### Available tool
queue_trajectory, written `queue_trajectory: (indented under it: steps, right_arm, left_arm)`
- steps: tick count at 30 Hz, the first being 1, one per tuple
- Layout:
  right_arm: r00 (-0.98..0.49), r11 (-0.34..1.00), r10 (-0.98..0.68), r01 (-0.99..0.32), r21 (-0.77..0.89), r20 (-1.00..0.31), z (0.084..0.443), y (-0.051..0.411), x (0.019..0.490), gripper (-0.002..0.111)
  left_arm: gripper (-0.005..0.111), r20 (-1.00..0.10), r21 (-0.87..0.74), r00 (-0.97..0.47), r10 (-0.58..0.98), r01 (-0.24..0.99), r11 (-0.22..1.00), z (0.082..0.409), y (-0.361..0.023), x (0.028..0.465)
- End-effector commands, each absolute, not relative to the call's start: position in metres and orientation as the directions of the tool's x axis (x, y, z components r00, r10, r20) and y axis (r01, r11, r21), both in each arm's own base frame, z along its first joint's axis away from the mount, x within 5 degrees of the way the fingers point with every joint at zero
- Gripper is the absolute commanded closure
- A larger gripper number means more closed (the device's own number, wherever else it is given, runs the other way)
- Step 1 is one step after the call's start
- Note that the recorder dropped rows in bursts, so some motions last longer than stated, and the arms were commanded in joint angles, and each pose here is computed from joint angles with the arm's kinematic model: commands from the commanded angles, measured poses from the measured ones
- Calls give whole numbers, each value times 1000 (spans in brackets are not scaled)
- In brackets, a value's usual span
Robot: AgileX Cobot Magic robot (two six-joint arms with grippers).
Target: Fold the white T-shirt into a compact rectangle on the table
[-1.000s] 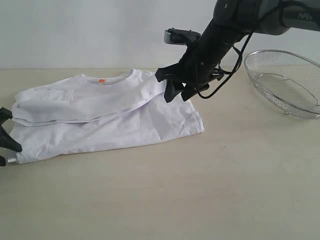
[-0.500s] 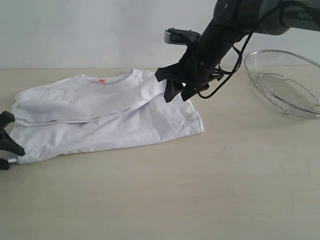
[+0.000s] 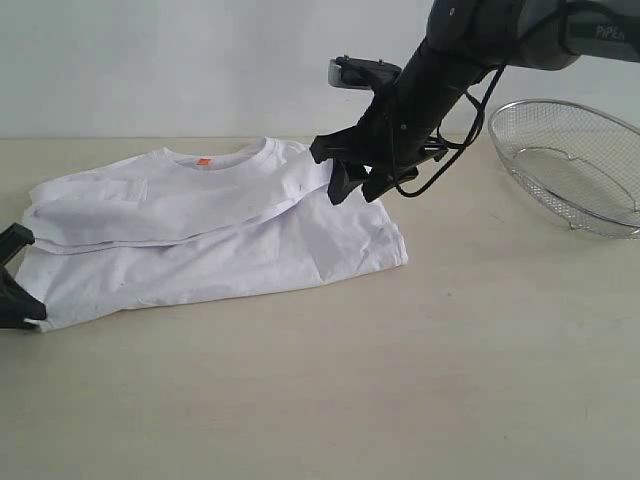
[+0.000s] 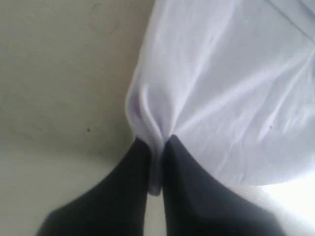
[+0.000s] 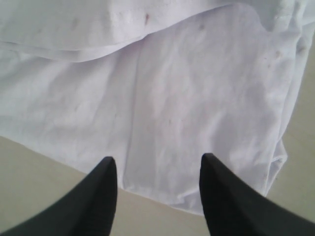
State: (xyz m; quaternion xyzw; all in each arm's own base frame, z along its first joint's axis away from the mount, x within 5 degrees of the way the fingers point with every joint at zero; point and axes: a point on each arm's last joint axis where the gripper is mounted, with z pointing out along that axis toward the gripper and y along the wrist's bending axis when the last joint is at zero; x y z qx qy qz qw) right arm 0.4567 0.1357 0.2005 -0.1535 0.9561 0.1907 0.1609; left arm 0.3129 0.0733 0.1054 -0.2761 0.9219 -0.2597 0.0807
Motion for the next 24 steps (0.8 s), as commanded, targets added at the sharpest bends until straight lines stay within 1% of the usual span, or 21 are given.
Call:
queue_trajectory:
  steps: [1, 6, 9, 14, 15, 20, 24]
  right_arm:
    - [-891, 879, -226, -360, 311, -393, 210, 134, 457, 62]
    - [-891, 879, -226, -360, 311, -393, 210, 134, 457, 62]
    - [-891, 879, -225, -360, 311, -395, 210, 134, 457, 62]
    - [-891, 879, -225, -360, 311, -395, 210, 134, 457, 62]
    - [-891, 879, -225, -360, 311, -395, 210, 134, 457, 62]
    - [-891, 880, -227, -361, 310, -393, 210, 134, 457, 62]
    - [-891, 880, -227, -361, 309, -393, 210, 134, 457, 62]
  left_arm:
    - [102, -6, -521, -849, -529, -449, 726, 106, 72, 312]
    - [102, 11, -529, -855, -518, -444, 723, 106, 71, 311]
    - [102, 13, -514, -872, -490, -426, 744, 106, 71, 308]
    - [102, 18, -515, -869, -494, -432, 741, 106, 71, 308]
    - [102, 16, -513, -871, -491, -429, 744, 107, 71, 308]
    - [102, -66, -467, -896, -440, -362, 807, 124, 75, 305]
    - [102, -65, -466, -899, -434, -357, 809, 126, 75, 304]
